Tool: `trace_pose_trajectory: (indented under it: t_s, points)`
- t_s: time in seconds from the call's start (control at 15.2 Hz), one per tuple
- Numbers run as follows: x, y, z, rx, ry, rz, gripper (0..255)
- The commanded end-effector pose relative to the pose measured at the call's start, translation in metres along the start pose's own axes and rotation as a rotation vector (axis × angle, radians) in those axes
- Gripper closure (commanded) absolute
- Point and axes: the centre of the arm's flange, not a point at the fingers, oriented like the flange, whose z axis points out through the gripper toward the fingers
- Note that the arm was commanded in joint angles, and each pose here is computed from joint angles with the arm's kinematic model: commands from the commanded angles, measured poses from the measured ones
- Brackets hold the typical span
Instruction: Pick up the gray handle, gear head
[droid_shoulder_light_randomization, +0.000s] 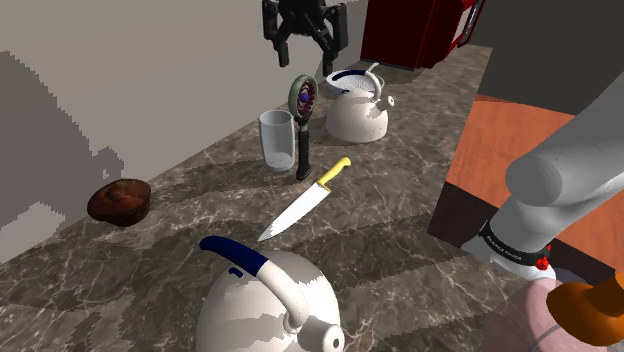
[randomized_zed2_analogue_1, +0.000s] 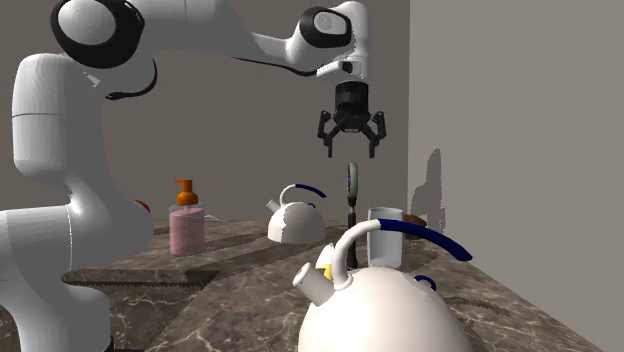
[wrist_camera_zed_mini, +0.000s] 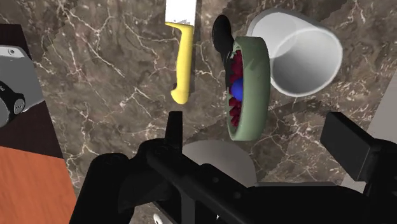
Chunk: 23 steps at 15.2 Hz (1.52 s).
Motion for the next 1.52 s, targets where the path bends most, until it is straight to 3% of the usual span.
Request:
trace_pose_trajectory:
  t_s: [0.0, 0.4, 0.46, 1.06, 1.45]
  points:
    - [-0.002, -0.002, 0.008, 0.002, -0.001, 0.015, 0]
    - [-0.004, -0.003, 0.032, 0.002, -0.001, 0.015, 0]
    - [-0.004, -0.003, 0.032, 0.002, -0.001, 0.016, 255]
    - [-0.004, -0.003, 0.032, 0.002, -0.001, 0.015, 255]
    - [-0.002, -0.002, 0.001, 0.002, -0.001, 0.015, 255]
